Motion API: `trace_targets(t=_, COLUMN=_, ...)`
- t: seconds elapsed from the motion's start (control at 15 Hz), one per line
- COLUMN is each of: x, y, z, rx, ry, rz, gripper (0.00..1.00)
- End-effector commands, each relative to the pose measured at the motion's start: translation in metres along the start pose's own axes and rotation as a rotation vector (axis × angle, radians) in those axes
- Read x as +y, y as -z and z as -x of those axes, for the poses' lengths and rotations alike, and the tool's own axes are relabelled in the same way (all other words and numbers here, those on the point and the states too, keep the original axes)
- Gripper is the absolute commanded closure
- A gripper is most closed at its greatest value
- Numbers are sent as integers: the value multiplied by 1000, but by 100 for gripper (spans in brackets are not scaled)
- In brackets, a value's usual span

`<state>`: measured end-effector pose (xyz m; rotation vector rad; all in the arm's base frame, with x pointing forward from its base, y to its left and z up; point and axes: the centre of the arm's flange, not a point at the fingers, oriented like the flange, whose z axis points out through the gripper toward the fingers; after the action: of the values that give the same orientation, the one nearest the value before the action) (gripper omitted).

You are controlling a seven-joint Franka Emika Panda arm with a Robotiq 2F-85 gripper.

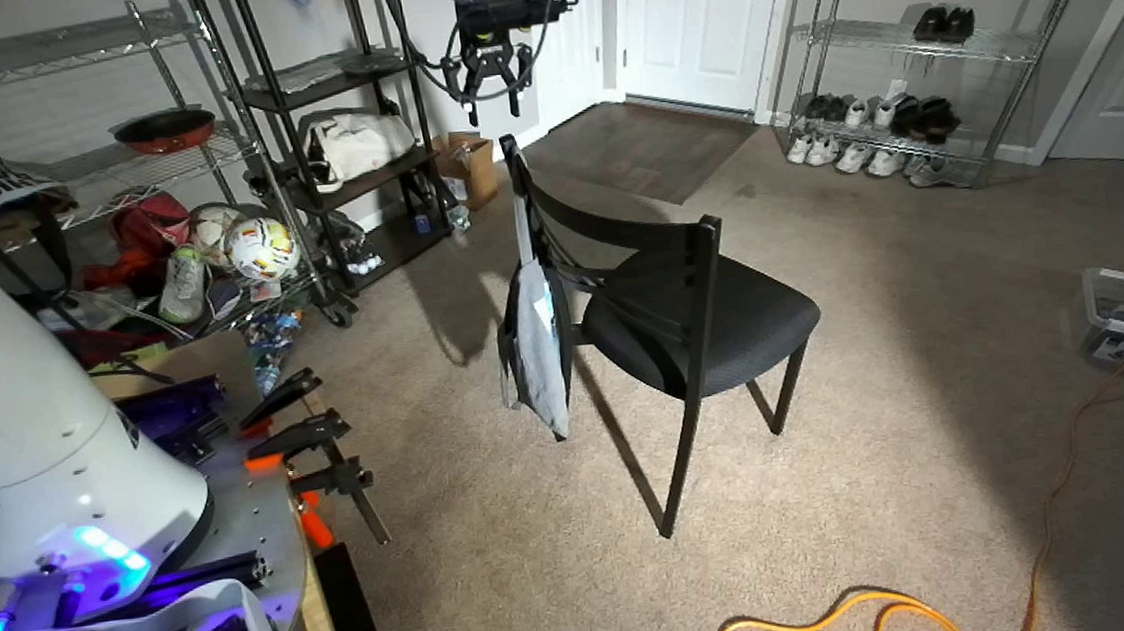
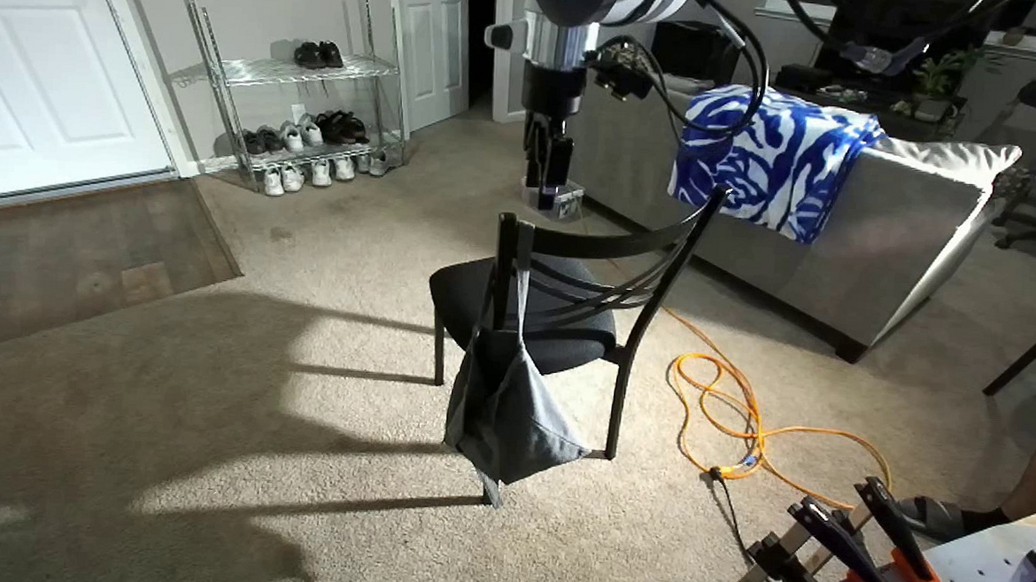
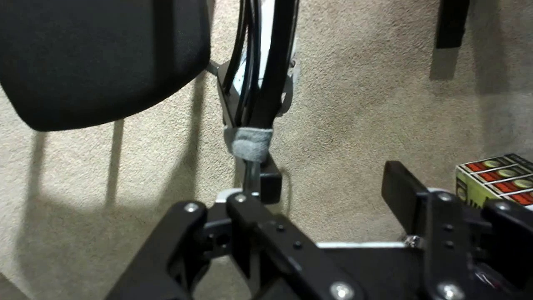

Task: Move the grey bag to the right side of the chair

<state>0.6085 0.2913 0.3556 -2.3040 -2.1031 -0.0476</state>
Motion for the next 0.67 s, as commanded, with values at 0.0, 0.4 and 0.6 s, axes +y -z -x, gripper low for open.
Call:
trace_targets(t=0.0, x=-2, y=-14, z=16, rx=-77, ry=-43, rz=-73, gripper=0)
trace_targets(t=0.4, x=10, y=-39, z=26, rx=-73, ry=-11, rz=-85, gripper=0)
trace_targets(t=0.6, x=15, y=-42, z=20, rx=-56, ry=23, rz=-49, gripper=0)
